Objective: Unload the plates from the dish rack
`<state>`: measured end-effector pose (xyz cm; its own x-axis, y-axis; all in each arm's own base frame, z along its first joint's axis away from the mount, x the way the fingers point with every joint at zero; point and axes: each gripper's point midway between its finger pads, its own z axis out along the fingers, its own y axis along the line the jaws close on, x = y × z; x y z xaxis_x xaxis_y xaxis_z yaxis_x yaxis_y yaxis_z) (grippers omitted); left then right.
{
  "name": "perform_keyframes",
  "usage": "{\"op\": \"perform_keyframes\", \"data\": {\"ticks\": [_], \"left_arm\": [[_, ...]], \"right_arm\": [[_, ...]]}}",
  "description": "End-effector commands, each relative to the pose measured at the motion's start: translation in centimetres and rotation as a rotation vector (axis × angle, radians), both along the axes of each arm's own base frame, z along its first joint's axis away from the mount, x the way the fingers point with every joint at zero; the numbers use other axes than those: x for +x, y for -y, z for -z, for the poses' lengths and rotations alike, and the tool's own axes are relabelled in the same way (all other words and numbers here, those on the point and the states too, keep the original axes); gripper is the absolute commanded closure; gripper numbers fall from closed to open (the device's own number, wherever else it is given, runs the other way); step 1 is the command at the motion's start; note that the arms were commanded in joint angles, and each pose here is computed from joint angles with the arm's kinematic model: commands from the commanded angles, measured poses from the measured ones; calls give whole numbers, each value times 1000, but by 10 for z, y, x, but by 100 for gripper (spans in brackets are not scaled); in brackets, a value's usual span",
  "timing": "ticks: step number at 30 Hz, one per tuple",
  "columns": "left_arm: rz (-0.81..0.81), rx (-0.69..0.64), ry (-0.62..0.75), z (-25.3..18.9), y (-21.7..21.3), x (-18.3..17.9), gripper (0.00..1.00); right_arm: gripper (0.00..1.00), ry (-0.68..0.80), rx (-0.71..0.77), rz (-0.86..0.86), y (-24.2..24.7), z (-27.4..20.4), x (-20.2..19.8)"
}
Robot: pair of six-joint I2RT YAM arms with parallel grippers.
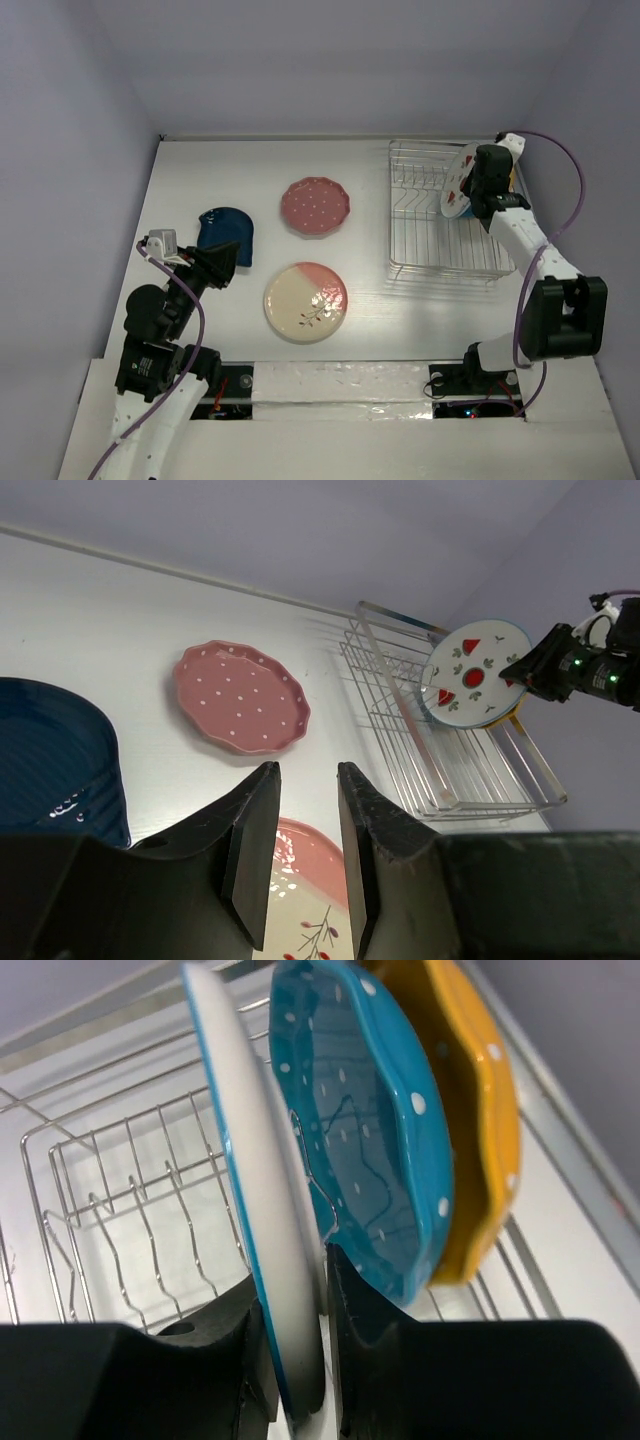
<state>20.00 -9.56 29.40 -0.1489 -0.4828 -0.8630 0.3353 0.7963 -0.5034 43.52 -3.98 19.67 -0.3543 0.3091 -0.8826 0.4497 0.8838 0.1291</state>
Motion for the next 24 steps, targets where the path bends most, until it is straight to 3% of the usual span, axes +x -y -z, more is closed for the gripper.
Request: {"op": "perform_keyframes", "data": {"ticks": [1, 7, 11, 19, 24], "left_arm": [[7, -11, 64, -21, 1, -2, 73], [7, -11, 59, -20, 1, -2, 73], [7, -11, 58, -19, 1, -1, 73], [1, -9, 47, -17, 1, 1, 73], [-4, -9, 41, -16, 0, 2, 73]], "right_arm": [[100, 258, -47, -1, -12, -89, 1], [100, 370, -65, -27, -38, -144, -28], [100, 449, 41, -164, -74, -168, -51], [100, 481, 410, -660, -192, -151, -91], [100, 356, 608, -984, -295, -123, -136]]}}
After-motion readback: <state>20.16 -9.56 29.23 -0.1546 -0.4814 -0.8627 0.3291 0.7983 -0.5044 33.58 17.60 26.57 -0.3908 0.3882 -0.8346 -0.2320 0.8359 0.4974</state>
